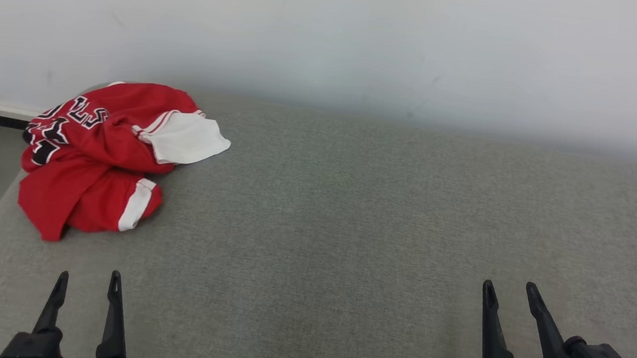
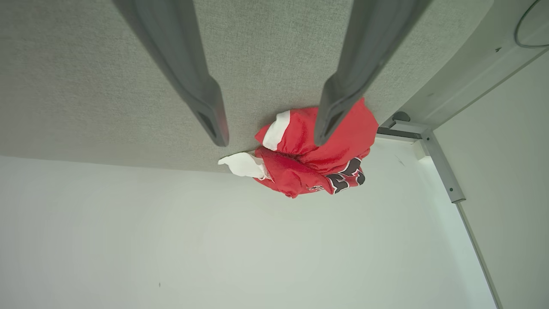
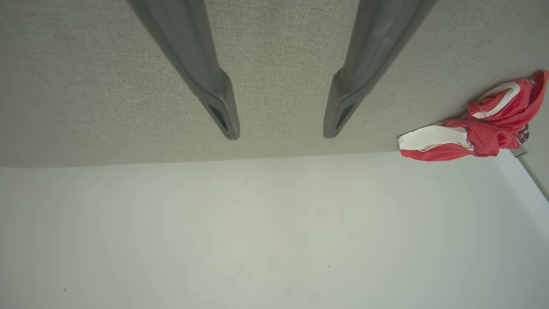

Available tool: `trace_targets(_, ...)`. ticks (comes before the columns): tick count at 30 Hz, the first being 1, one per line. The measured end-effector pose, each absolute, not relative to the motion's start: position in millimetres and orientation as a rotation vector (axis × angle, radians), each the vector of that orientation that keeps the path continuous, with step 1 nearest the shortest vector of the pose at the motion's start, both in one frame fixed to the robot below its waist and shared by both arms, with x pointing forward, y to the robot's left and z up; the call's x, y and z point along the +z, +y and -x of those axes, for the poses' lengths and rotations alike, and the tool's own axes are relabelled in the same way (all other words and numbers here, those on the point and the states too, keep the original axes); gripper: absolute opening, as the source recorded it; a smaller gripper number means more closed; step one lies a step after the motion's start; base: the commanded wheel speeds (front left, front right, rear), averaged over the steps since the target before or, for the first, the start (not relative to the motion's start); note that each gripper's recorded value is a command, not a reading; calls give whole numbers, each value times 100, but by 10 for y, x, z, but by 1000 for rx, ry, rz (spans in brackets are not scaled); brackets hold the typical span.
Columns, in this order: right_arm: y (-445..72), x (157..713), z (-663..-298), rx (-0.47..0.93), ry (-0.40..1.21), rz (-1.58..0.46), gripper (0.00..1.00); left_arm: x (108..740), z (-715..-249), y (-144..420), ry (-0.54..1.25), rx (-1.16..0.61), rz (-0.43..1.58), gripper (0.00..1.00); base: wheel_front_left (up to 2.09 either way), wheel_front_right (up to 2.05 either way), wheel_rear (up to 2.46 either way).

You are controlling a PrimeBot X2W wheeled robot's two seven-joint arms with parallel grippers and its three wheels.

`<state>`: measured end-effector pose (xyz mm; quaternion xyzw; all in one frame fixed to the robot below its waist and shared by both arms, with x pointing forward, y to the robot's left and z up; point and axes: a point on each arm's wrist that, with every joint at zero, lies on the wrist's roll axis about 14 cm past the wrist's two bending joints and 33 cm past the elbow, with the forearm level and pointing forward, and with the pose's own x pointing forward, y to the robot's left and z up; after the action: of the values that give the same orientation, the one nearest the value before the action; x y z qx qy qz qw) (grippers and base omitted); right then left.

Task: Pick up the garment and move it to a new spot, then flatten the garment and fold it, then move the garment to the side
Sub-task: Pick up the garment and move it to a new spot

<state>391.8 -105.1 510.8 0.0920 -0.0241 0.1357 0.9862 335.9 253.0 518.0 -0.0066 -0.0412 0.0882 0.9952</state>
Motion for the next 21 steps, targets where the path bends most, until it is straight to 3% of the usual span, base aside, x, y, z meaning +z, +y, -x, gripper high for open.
trace_targets(21,-69,5063,-3989,545,-1,-195,100,5214,-2403,3348,-68,497,2,100,0,0,0)
